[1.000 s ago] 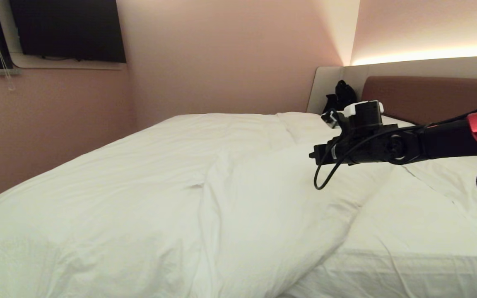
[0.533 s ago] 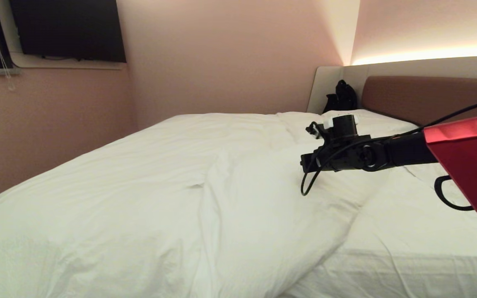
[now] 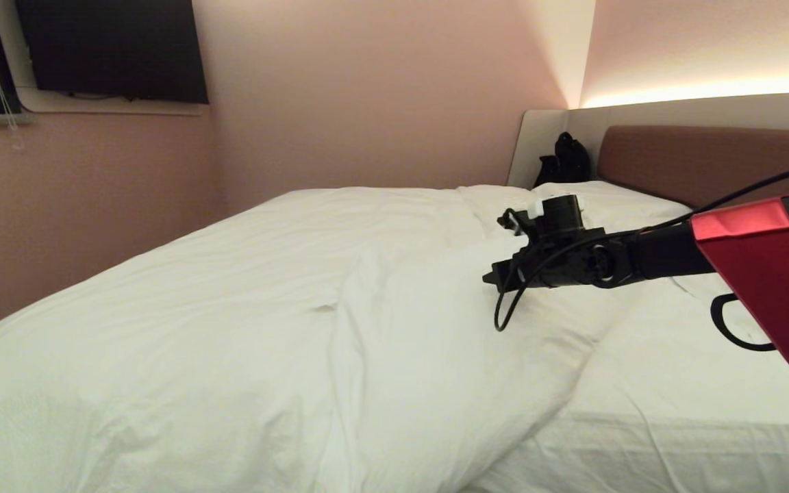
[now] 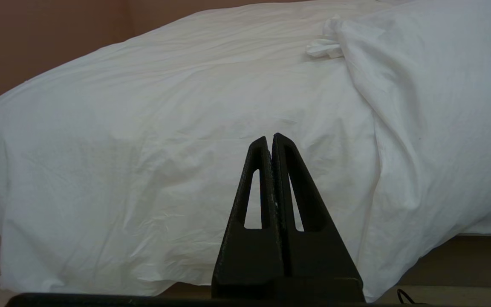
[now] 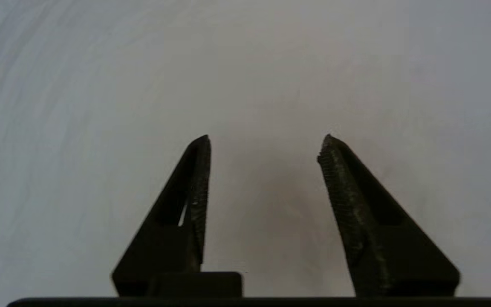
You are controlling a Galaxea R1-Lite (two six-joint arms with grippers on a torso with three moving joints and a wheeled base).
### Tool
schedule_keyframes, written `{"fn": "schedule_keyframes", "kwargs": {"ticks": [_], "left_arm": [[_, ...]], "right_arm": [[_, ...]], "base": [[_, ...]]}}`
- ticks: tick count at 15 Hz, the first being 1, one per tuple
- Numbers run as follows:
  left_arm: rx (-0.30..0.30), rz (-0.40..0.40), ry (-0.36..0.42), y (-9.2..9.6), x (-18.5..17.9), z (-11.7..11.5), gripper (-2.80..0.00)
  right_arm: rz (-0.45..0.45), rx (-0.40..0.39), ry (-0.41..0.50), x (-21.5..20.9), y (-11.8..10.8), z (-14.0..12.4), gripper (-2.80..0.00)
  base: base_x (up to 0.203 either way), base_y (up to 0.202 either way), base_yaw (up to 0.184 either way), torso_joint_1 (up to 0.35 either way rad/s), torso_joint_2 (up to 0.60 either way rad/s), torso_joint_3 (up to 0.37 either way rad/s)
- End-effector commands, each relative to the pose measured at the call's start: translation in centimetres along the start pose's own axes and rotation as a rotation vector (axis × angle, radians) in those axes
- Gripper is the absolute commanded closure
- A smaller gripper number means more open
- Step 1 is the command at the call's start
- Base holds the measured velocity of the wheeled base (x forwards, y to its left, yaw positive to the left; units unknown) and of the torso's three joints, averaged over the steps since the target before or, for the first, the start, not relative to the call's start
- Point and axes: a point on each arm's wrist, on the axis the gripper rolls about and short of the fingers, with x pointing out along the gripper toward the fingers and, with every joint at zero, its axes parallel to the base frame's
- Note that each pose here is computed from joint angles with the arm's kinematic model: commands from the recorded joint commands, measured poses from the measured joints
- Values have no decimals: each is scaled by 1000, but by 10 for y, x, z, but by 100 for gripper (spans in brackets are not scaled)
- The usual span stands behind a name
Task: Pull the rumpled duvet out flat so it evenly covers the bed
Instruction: Hold the folded corner of the quilt
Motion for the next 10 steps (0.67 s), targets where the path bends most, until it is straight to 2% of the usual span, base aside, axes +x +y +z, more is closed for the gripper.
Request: {"fn": "schedule_keyframes", "kwargs": {"ticks": [1, 5, 10], "left_arm": [[1, 0, 1, 0, 0, 0, 0], [1, 0, 1, 0, 0, 0, 0], [1, 0, 1, 0, 0, 0, 0]], "right_arm": [[9, -37, 0, 0, 5, 0, -280], [21, -43, 43, 17, 9, -14, -280], [22, -32, 184, 66, 10, -67, -280]], "base": [[0, 0, 0, 0, 0, 0], [0, 0, 0, 0, 0, 0], [0, 0, 0, 0, 0, 0]]}}
